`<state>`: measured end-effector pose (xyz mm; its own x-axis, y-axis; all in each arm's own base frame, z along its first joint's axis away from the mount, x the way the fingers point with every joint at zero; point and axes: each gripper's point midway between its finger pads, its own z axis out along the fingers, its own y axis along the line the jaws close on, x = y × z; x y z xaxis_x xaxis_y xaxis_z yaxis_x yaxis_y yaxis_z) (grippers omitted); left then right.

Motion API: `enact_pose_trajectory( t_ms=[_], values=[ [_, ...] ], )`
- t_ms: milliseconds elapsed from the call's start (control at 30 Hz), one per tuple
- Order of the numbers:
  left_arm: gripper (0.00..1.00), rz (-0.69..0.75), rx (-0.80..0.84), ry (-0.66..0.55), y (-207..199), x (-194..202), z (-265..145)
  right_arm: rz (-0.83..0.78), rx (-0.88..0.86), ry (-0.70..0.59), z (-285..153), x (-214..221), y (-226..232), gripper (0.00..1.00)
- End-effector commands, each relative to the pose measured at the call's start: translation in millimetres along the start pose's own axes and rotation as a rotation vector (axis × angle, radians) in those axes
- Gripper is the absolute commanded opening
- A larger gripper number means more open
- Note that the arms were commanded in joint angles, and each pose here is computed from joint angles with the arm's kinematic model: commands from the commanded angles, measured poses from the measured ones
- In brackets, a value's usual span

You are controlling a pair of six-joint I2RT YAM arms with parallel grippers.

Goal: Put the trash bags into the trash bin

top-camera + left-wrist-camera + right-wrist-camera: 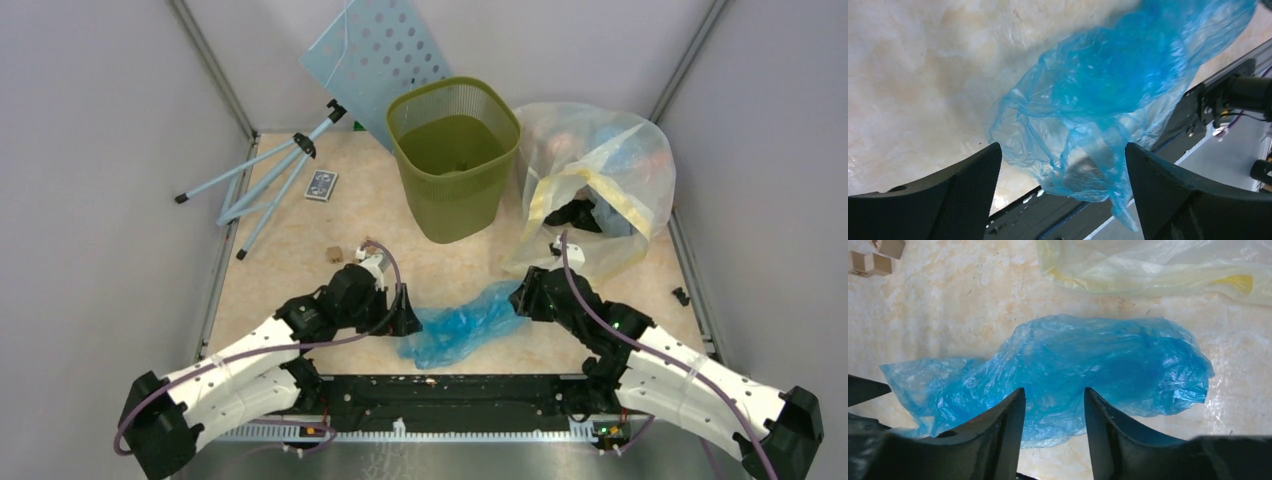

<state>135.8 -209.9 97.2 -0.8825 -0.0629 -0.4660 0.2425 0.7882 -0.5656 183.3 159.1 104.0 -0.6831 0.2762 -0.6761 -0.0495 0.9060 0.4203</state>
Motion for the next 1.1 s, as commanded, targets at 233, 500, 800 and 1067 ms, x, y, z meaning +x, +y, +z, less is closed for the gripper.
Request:
enact_pose_trajectory(
  t_ms=[233, 500, 800, 1067],
  values=[
    [0.39, 0.019, 0.008, -0.04, 6, -9, 43, -0.352, -0.328, 0.054, -24, -9, 58, 0.63],
    [0.0, 0.222, -0.091, -0.216, -8, -84, 40, -0.445, -0.683, 0.063, -35, -10, 130, 0.62],
    [0.0, 0.276, 0.018, -0.161, -46, -91, 17, -0.613, -0.683, 0.069, -12, -16, 144, 0.69],
    [0.0, 0.252, 0.062, -0.176, -59, -94, 3, -0.71, -0.742, 0.057, 1, -5, 155, 0.73]
  ],
)
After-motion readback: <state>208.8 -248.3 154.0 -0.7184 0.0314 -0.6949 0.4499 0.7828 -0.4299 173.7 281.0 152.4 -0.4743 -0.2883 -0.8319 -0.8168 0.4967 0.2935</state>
